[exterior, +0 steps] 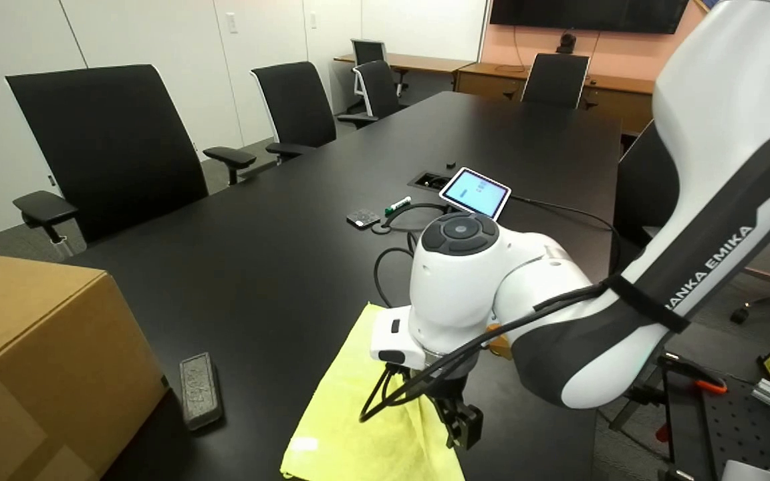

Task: Fold the towel

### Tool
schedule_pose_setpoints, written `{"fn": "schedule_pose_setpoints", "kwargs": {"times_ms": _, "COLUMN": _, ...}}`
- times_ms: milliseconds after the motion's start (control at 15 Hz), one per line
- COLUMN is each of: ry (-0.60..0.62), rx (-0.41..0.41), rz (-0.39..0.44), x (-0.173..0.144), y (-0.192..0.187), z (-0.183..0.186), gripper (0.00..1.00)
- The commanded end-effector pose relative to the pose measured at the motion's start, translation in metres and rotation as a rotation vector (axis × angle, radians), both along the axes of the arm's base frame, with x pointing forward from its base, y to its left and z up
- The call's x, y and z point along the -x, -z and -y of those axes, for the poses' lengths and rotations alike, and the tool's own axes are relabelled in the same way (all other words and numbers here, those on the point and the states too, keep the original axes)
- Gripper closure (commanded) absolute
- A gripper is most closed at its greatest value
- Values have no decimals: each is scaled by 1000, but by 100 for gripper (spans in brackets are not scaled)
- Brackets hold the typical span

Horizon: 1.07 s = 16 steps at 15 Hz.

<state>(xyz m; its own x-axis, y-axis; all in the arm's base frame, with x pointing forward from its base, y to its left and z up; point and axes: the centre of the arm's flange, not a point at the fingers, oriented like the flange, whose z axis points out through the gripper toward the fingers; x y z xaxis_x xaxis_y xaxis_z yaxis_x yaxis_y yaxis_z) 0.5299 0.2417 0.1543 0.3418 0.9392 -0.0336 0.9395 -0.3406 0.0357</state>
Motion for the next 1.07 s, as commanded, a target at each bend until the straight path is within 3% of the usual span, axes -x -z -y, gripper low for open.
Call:
{"fn": "schedule_pose_setpoints", "kwargs": {"times_ms": 0, "ry": -57, "rx": 16, "rz": 26, "x": -11, "y": 1, "z": -8, "gripper": 0}}
{"fn": "schedule_pose_setpoints", "kwargs": {"times_ms": 933, "ry": -81, "rx": 15, "rz": 88, "x": -15, "y": 22, "z": -12, "gripper": 0}}
{"fn": "schedule_pose_setpoints", "kwargs": {"times_ms": 1000, "ry": -78, "rx": 16, "rz": 91, "x": -15, "y": 22, "z": -11, "gripper": 6}}
